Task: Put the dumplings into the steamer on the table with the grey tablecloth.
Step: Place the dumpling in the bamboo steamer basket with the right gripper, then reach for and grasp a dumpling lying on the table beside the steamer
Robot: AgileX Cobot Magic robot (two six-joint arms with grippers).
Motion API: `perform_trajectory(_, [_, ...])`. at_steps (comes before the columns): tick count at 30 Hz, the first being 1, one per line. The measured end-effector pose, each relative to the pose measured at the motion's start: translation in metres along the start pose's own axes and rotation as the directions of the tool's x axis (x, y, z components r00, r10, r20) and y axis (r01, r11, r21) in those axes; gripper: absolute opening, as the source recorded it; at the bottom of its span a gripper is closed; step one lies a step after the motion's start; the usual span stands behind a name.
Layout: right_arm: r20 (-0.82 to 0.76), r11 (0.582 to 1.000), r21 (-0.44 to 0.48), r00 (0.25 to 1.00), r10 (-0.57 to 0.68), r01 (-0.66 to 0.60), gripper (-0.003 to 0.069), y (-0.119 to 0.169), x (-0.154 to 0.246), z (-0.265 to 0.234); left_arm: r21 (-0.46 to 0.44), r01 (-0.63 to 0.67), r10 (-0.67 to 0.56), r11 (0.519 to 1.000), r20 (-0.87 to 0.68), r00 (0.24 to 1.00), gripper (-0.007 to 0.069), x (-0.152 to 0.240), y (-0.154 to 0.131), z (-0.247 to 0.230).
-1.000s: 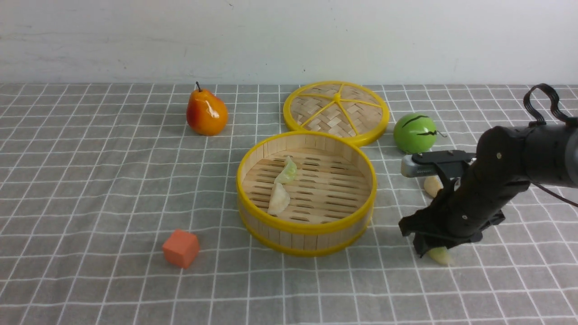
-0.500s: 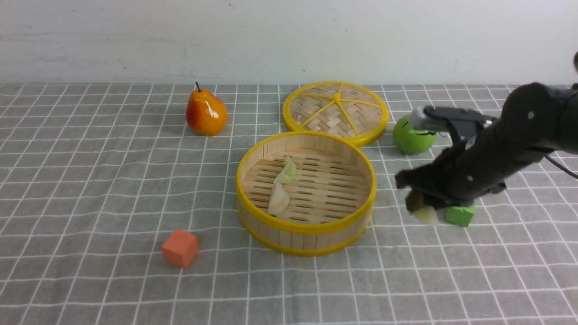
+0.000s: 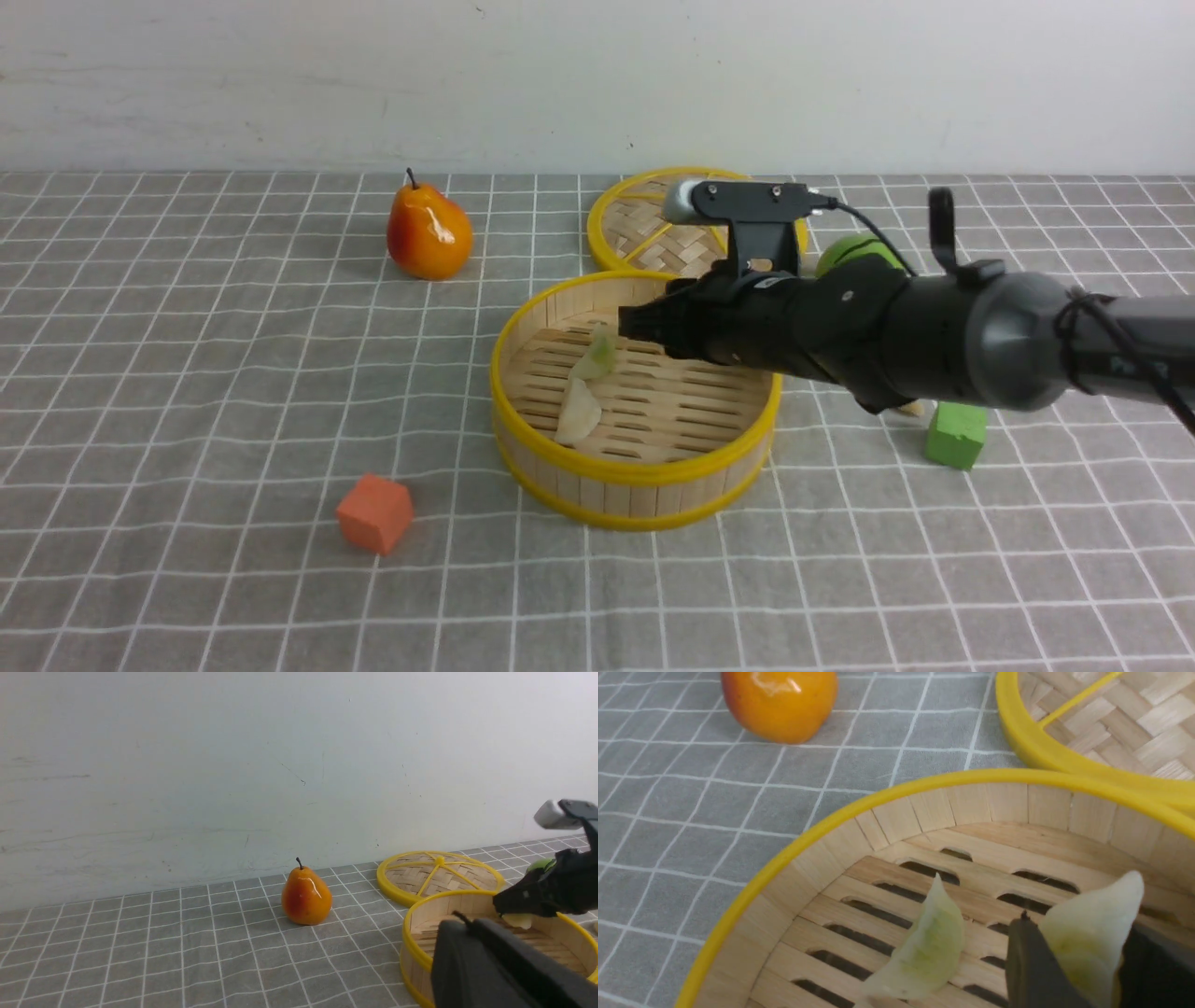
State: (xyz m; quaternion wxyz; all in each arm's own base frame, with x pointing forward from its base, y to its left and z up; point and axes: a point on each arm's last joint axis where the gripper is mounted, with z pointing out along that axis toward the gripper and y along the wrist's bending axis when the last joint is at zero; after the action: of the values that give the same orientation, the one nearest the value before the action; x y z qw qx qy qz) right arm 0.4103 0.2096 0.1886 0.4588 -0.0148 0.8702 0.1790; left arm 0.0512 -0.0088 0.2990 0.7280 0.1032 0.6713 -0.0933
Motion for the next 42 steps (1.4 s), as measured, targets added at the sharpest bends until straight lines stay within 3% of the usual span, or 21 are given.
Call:
perform_trajectory(6, [-0.036, 0.999, -0.025, 0.999, 0.037, -0.038, 0.0211, 0.003, 0.004, 0.018, -0.004, -0.005, 0.004, 1.0, -0.004, 1.0, -0.0014, 0.0, 0.0, 0.0])
perform_trajectory(13, [-0.045, 0.998, -0.028, 0.997, 0.058, -0.059, 0.0366, 0.003, 0.005, 0.018, -0.011, -0.009, 0.009, 1.0, -0.012, 1.0, -0.0014, 0.001, 0.001, 0.0])
perform_trajectory(16, [-0.044, 0.997, -0.023, 0.997, 0.069, -0.07, 0.0398, 0.0, 0.004, 0.019, -0.012, -0.016, 0.016, 1.0, -0.01, 1.0, -0.0014, 0.001, 0.001, 0.0])
perform_trajectory(22, [-0.049, 0.995, -0.017, 0.994, 0.096, -0.097, 0.0408, -0.012, -0.002, 0.017, -0.013, -0.019, 0.019, 1.0, -0.01, 1.0, -0.0014, 0.001, 0.001, 0.0])
perform_trajectory(28, [-0.063, 0.982, -0.138, 0.991, 0.119, -0.127, 0.0408, -0.021, -0.047, -0.025, -0.013, -0.019, 0.019, 1.0, -0.01, 1.0, -0.0014, 0.001, 0.001, 0.0])
perform_trajectory(32, [-0.073, 0.974, -0.218, 0.996, 0.045, -0.06, 0.0408, -0.039, -0.083, -0.071, -0.018, -0.019, 0.019, 1.0, -0.018, 1.0, -0.0014, 0.002, 0.002, 0.0])
perform_trajectory(42, [-0.286, 0.978, -0.171, 0.943, -0.168, 0.122, 0.0407, -0.108, -0.079, -0.093, -0.027, 0.034, -0.035, 0.999, -0.029, 0.999, -0.0013, 0.003, 0.002, 0.0])
